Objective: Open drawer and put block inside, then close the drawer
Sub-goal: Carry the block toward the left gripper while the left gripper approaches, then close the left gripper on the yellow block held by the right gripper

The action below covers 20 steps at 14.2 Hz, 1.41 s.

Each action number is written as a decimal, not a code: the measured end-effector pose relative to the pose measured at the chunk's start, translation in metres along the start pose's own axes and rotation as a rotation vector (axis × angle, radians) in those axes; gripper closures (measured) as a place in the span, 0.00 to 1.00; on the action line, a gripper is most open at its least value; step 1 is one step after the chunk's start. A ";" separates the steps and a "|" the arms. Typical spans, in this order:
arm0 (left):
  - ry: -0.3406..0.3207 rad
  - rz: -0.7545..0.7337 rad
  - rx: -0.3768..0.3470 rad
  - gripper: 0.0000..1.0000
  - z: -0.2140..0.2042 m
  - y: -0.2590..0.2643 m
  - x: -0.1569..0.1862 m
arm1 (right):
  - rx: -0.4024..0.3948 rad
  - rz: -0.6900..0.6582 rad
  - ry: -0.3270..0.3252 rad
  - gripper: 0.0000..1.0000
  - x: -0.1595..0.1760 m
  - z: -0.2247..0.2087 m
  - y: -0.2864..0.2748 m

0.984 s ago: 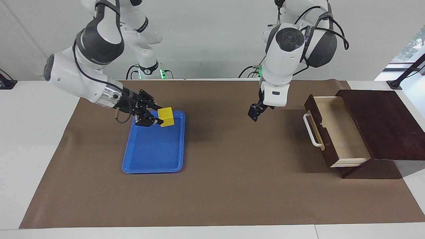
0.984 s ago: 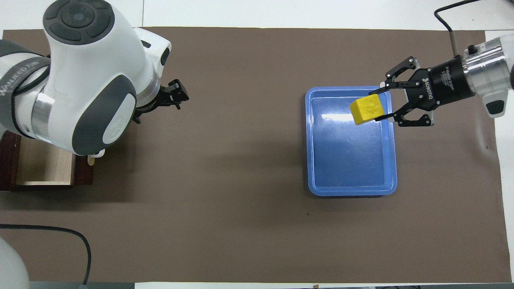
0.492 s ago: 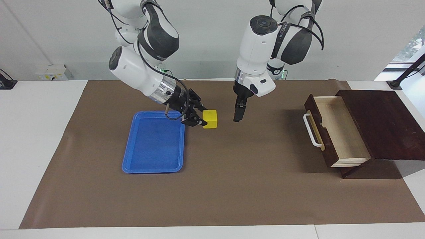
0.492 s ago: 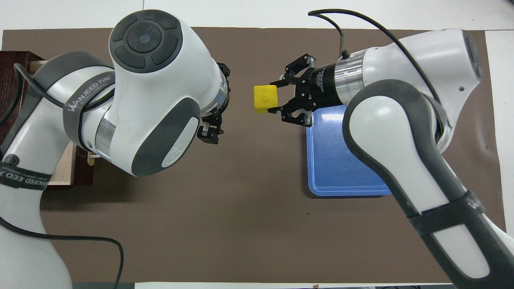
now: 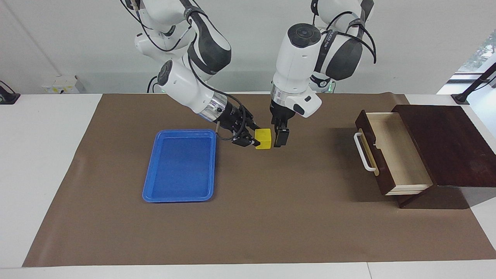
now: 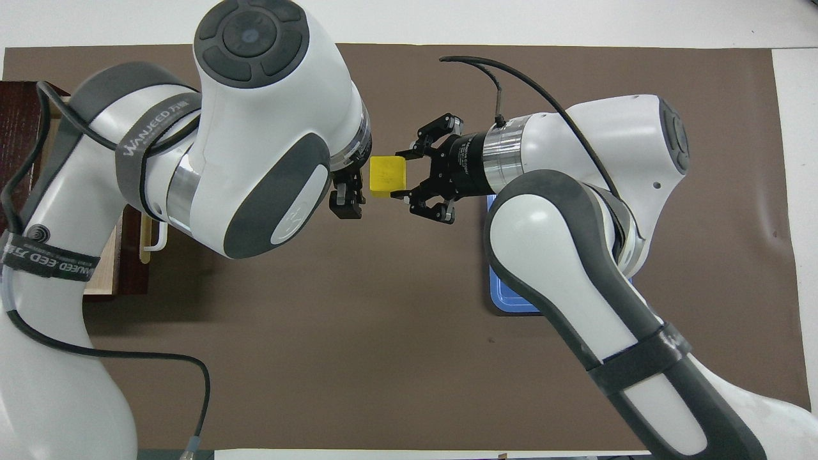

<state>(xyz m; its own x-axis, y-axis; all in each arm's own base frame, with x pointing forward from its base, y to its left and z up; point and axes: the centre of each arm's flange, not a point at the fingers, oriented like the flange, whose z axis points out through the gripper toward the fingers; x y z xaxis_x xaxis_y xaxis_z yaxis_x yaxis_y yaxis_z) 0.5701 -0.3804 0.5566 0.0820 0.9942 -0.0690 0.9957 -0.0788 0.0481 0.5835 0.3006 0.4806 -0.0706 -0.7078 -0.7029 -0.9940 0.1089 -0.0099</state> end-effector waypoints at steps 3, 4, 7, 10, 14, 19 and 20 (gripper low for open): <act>0.018 0.001 0.002 0.00 0.010 0.003 -0.005 | -0.005 0.000 0.002 0.44 0.000 0.001 0.003; 0.022 0.006 0.002 0.00 0.011 0.003 -0.008 | -0.006 0.004 0.004 0.44 0.002 0.002 0.004; 0.036 0.019 0.018 0.00 0.013 -0.004 -0.015 | -0.008 0.004 0.005 0.44 0.002 0.002 0.005; 0.061 0.031 0.061 0.00 0.017 -0.013 -0.019 | -0.007 0.008 -0.005 0.44 0.000 0.001 0.006; 0.078 0.056 0.089 0.00 0.019 -0.026 -0.034 | -0.007 0.017 -0.019 0.44 -0.001 0.000 0.006; 0.073 0.059 0.082 0.00 0.016 -0.027 -0.037 | -0.007 0.017 -0.019 0.44 -0.001 0.000 0.006; 0.073 0.059 0.081 0.02 0.016 -0.027 -0.037 | -0.007 0.017 -0.019 0.44 -0.001 0.000 0.006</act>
<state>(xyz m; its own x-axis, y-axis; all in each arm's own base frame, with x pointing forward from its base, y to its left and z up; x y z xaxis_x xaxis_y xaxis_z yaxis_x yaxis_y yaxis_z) 0.5404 -0.4166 0.5424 0.1403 0.9901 0.0044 0.9897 -0.1401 -0.0310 0.5776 0.3020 0.4813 -0.0861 -0.6923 -0.7165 -0.9932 0.1158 0.0076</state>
